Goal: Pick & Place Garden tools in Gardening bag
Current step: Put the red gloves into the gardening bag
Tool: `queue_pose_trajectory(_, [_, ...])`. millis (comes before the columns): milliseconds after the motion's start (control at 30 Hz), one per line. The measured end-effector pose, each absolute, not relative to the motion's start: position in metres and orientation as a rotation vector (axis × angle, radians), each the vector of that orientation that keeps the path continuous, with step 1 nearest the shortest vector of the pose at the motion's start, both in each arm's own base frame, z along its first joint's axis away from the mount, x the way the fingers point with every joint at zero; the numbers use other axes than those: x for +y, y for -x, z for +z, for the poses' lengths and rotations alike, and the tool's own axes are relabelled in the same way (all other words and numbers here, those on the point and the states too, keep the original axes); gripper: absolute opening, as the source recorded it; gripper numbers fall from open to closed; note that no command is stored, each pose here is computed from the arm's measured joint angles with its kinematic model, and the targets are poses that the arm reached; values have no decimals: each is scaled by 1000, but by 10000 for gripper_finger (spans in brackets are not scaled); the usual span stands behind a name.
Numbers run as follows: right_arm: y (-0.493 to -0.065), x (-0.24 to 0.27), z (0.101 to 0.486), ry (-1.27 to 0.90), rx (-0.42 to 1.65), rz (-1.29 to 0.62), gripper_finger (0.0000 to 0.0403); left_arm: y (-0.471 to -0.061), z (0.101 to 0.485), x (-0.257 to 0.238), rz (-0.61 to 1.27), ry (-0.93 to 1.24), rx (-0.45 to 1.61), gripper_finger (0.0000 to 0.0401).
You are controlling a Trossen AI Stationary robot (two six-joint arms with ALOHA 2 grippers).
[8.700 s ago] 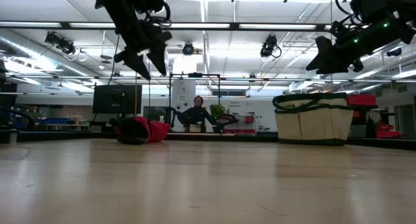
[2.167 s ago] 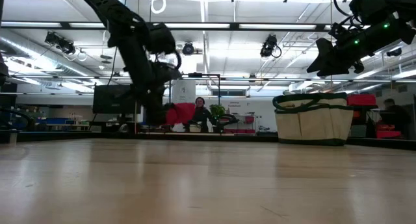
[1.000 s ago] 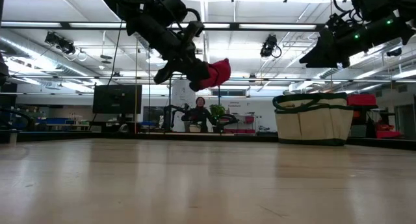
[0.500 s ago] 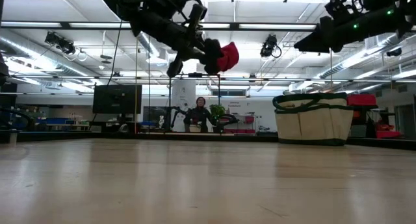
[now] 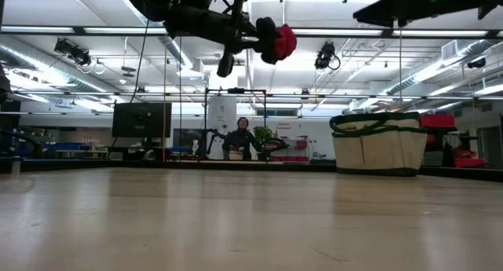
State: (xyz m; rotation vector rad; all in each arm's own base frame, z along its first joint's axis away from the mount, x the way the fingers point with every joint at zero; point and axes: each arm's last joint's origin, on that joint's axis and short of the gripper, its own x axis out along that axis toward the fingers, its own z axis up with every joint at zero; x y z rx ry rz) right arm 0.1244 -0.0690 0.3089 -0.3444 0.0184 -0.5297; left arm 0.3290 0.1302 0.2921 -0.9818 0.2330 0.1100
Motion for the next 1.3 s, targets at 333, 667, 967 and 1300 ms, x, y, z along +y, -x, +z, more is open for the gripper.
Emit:
queue_pose_trajectory(333, [-130,-58,331,431,-4,-535,242,-333,318,133,58,937,182,24])
queue_pose_trajectory(667, [-151,-55,350,453,24,-500,242,-333,320,132,49,932,183,25])
queue_pose_trajectory(967, [-170,-48,364,526,69,-481,242,-333,320,132,50,922,188,26])
queue_pose_trajectory(1300, [-184,-32,366,661,125,-460,242,-333,319,132,53,916,195,26])
